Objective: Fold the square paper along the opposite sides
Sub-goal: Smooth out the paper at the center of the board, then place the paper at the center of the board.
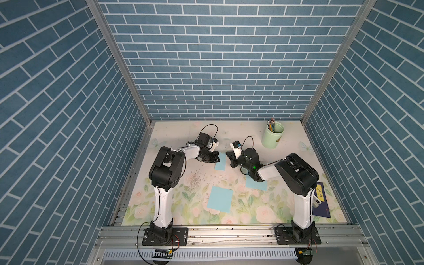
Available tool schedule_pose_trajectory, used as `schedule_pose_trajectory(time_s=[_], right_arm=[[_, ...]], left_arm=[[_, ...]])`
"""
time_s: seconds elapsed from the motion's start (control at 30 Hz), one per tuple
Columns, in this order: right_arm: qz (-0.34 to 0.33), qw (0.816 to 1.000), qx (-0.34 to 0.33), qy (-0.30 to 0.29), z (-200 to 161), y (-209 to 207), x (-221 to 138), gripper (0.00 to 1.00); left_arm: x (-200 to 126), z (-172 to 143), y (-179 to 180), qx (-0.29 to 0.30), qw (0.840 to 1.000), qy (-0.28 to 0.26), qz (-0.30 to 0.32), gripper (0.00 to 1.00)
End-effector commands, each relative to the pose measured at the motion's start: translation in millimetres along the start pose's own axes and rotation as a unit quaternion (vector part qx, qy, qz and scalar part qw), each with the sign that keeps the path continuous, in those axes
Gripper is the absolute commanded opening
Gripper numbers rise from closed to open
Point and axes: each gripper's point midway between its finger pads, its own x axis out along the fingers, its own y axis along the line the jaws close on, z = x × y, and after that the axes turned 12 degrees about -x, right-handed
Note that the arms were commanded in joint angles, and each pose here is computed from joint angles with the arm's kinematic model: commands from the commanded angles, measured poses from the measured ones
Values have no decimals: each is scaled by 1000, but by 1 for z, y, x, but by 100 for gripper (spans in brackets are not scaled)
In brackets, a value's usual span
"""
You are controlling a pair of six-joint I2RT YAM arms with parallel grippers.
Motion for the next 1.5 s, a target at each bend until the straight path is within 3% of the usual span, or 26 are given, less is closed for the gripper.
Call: schedule_pose_trajectory(time_s=[0.0, 0.4, 0.73, 0.83, 1.0, 1.13, 1.3, 1.47], right_arm=[[4, 998, 60, 30, -20, 1, 14, 0], [-27, 983, 123, 134, -84, -7, 39, 0], [-68, 975, 146, 155, -93, -34, 32, 0], [-58, 976, 153, 144, -80, -37, 31, 0], [-54, 987, 124, 87, -14, -43, 13, 0], [-63, 991, 100, 62, 14, -44, -8, 0], [-66, 992, 91, 63, 15, -40, -28, 0], [-70, 991, 89, 74, 5, -40, -39, 0]], left_arm=[[17, -35, 54, -57, 994, 42, 85, 0], [18, -38, 59, -56, 993, 48, 90, 0], [18, -39, 62, -56, 993, 46, 92, 0], [17, -34, 60, -58, 994, 40, 88, 0], [12, 14, 36, -54, 996, -3, 65, 0], [13, 65, 17, -49, 997, -40, 41, 0], [21, 110, 13, -53, 997, -59, 21, 0], [35, 122, 18, -54, 997, -56, 19, 0]])
